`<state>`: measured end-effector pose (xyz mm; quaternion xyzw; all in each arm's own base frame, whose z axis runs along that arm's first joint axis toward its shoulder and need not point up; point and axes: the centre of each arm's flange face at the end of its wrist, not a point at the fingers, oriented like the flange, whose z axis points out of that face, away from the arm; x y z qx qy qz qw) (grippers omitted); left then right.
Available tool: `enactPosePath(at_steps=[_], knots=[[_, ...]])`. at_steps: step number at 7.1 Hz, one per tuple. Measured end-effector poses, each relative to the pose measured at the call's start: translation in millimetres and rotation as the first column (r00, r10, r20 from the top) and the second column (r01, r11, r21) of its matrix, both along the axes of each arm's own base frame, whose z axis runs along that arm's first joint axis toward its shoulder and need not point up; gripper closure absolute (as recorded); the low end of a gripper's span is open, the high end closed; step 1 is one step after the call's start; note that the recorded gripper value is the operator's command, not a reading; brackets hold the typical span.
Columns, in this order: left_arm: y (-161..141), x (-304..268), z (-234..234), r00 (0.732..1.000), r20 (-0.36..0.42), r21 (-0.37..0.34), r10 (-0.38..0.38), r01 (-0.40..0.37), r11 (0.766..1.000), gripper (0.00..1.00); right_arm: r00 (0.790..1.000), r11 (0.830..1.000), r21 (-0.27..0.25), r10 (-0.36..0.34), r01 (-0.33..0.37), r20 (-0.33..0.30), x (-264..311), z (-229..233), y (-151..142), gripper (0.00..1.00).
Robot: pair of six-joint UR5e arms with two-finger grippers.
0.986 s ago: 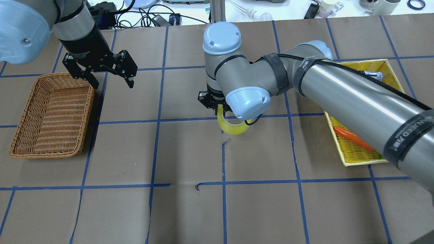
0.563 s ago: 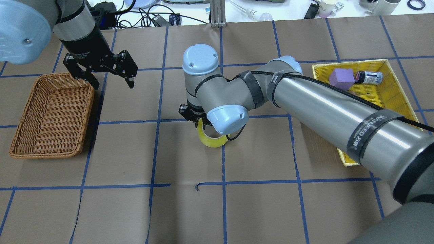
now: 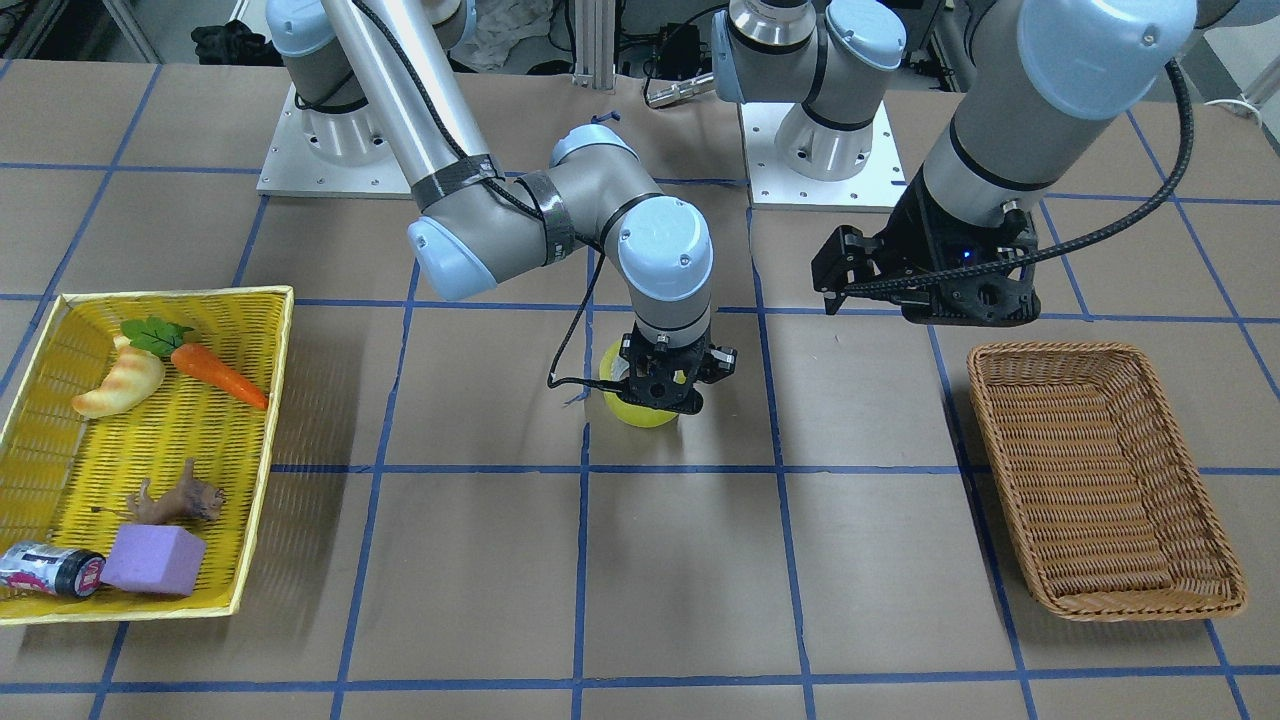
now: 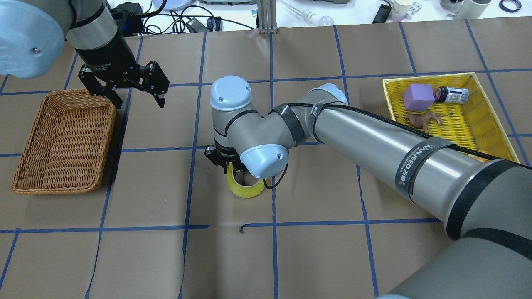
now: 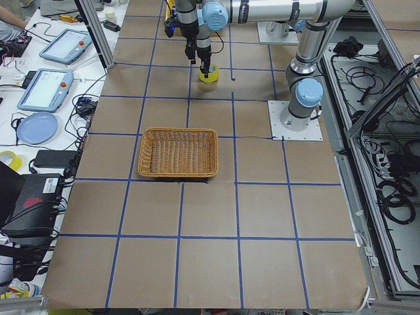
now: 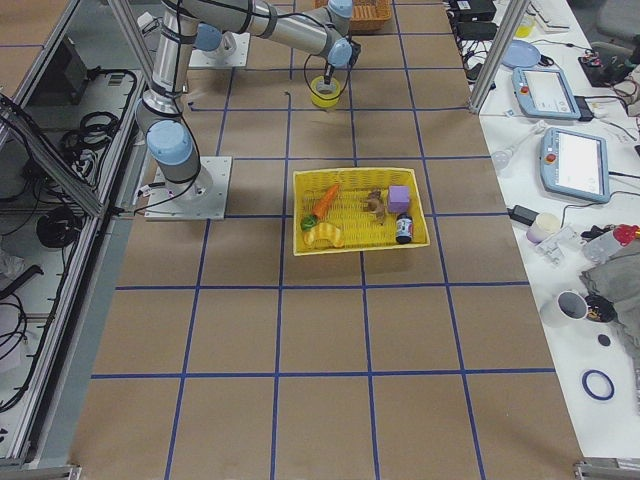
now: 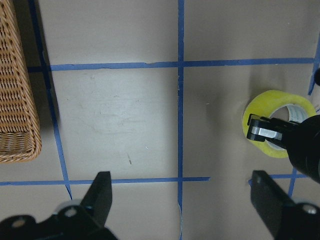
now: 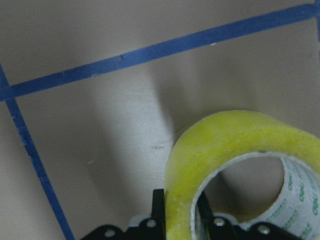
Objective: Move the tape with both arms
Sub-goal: 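Carry the tape roll toward the table center and set it down with the right gripper, then withdraw the open right gripper while the left gripper reaches toward the tape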
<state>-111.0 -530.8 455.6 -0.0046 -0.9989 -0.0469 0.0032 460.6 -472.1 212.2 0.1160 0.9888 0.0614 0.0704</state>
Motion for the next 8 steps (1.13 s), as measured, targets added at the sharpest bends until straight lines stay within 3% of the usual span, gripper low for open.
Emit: enactPosePath(at_steps=[3,6,8], knots=[[0,-1,2,1.0,-0.002,-0.005,-0.001,0.0,1.0,0.0,1.0,0.997,-0.071,-0.025,0.025,0.012,-30,58,-15,0.0],[3,-8,6,0.999,-0.037,-0.014,0.008,-0.008,1.0,0.0,0.995,0.986,-0.137,-0.101,0.099,-0.008,-172,131,-76,0.0],[9,-29,4,0.999,-0.052,-0.007,-0.004,0.003,1.0,0.05,0.996,0.99,-0.133,-0.048,0.039,-0.069,-270,154,-96,0.0]])
